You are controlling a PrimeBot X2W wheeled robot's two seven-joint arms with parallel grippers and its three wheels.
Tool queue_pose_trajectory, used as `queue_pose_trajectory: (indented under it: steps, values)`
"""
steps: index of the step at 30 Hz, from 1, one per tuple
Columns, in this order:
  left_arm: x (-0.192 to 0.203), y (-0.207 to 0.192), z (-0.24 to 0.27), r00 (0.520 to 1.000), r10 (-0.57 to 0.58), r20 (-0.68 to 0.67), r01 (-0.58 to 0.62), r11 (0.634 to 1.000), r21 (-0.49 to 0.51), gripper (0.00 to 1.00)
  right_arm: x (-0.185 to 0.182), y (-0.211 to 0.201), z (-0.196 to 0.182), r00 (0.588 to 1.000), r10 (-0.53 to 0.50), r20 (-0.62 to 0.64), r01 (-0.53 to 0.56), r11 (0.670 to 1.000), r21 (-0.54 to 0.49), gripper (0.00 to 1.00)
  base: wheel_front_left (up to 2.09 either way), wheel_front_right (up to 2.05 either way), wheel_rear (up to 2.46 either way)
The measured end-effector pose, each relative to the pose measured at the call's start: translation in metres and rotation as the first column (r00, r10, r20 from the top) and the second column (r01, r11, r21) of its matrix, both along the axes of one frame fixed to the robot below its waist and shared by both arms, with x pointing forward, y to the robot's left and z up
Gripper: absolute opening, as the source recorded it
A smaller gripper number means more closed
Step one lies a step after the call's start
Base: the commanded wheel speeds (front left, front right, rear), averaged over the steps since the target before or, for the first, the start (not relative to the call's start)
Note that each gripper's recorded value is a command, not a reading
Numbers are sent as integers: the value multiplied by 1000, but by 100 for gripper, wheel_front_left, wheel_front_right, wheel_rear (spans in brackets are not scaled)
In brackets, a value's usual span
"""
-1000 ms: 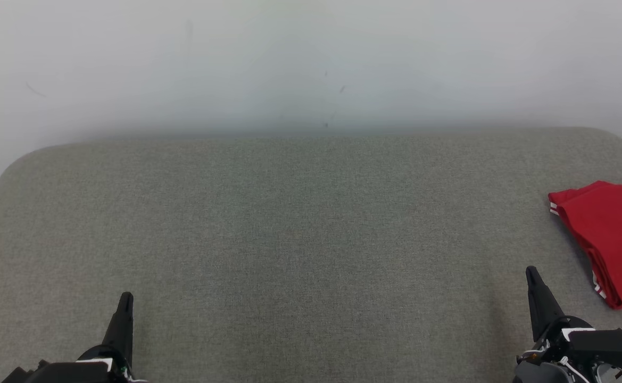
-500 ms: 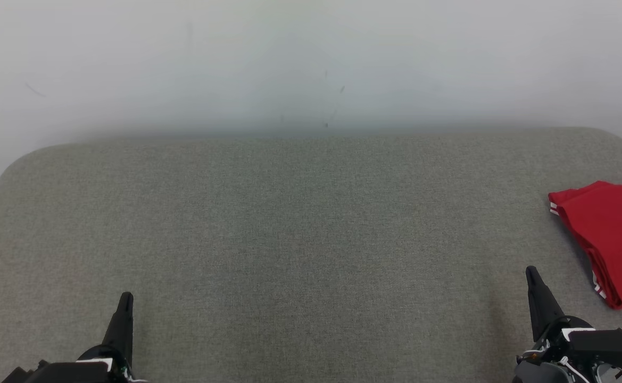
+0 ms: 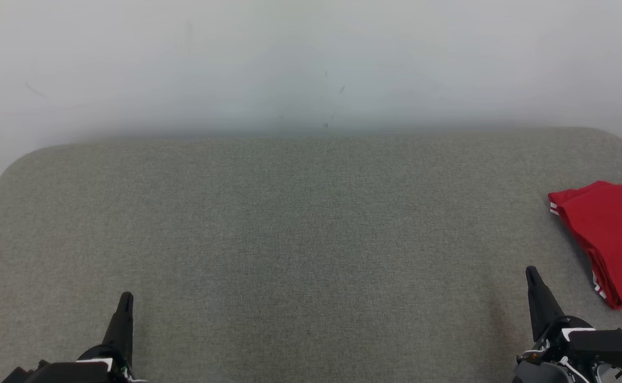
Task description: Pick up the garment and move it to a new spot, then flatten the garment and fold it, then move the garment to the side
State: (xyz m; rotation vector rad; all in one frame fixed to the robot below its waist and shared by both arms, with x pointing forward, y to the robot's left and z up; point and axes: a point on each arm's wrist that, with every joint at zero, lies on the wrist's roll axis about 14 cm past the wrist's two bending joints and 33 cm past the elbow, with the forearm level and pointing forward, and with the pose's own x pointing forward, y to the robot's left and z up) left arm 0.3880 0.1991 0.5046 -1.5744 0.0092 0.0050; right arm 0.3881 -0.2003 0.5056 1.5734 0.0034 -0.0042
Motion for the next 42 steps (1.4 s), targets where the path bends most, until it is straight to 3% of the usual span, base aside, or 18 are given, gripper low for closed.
queue_pose_trajectory:
  steps: [42]
  values:
    - [0, 0, 0, 1000, 0, 0, 0, 1000, 0, 0, 0, 0, 0, 1000, 0, 0, 0, 1000, 0, 0, 0, 0, 0]
